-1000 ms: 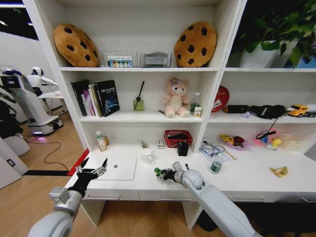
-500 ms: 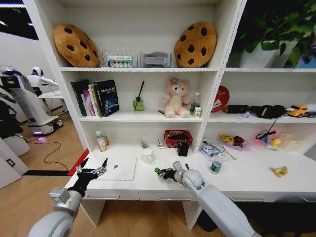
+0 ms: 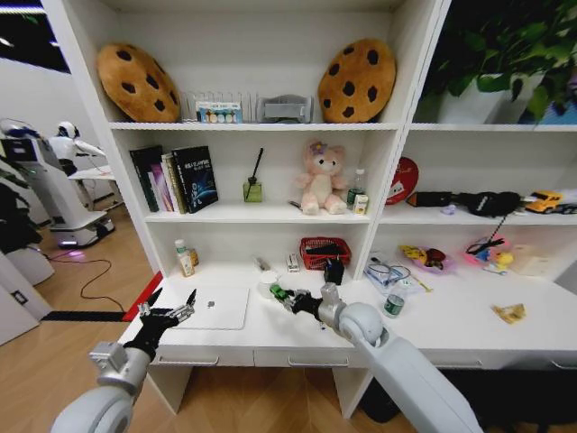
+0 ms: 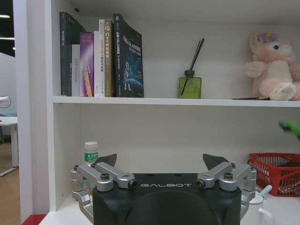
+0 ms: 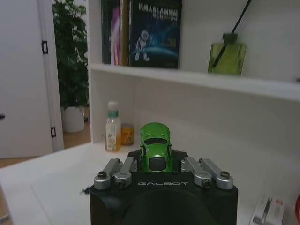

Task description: Organize the objects on the table.

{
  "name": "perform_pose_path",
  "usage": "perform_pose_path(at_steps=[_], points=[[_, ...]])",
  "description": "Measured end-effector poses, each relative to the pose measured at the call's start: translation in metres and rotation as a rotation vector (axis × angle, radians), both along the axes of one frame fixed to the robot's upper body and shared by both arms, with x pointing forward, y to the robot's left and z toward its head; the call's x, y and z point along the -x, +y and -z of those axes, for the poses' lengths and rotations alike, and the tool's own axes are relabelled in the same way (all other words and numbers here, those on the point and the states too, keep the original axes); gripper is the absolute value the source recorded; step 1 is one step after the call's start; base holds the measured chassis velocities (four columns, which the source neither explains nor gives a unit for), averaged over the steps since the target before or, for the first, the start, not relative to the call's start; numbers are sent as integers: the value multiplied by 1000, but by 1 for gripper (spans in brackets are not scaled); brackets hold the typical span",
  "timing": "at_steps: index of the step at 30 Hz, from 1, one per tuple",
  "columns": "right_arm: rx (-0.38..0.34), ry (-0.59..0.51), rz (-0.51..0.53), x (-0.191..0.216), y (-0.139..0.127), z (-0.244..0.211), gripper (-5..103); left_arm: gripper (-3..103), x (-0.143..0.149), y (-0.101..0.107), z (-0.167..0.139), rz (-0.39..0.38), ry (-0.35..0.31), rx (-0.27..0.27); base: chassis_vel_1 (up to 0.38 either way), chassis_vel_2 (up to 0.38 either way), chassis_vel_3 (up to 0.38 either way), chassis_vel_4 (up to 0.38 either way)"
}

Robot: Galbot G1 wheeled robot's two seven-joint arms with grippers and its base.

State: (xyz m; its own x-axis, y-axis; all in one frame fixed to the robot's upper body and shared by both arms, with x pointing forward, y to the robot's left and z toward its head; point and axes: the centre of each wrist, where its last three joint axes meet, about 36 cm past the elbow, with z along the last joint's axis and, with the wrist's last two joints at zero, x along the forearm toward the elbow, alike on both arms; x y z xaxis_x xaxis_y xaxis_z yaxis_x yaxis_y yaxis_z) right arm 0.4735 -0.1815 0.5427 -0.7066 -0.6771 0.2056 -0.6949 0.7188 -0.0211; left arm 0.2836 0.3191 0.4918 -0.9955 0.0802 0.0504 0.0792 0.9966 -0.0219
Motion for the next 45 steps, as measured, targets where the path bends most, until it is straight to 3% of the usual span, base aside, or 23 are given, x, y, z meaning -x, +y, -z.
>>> perform_pose_path(at_steps=[3, 5, 16, 25, 33, 45], points=[[-32, -54, 29, -19, 6, -22, 35, 100, 0, 0, 0, 0, 0, 0, 0, 0, 0, 0], [-70, -95, 85, -58, 22, -43, 35, 100, 0, 0, 0, -1, 0, 0, 0, 0, 0, 0], [-86, -126, 271, -173, 30, -86, 35, 100, 0, 0, 0, 0, 0, 0, 0, 0, 0, 0], [-67, -59, 415, -209, 33, -66, 35, 100, 0, 0, 0, 0, 0, 0, 0, 0, 0, 0], [-29, -52, 456, -218, 44, -49, 32, 100, 0, 0, 0, 0, 0, 0, 0, 0, 0, 0], [-67, -133, 456, -195, 53, -76, 79, 100, 0, 0, 0, 0, 0, 0, 0, 0, 0, 0]])
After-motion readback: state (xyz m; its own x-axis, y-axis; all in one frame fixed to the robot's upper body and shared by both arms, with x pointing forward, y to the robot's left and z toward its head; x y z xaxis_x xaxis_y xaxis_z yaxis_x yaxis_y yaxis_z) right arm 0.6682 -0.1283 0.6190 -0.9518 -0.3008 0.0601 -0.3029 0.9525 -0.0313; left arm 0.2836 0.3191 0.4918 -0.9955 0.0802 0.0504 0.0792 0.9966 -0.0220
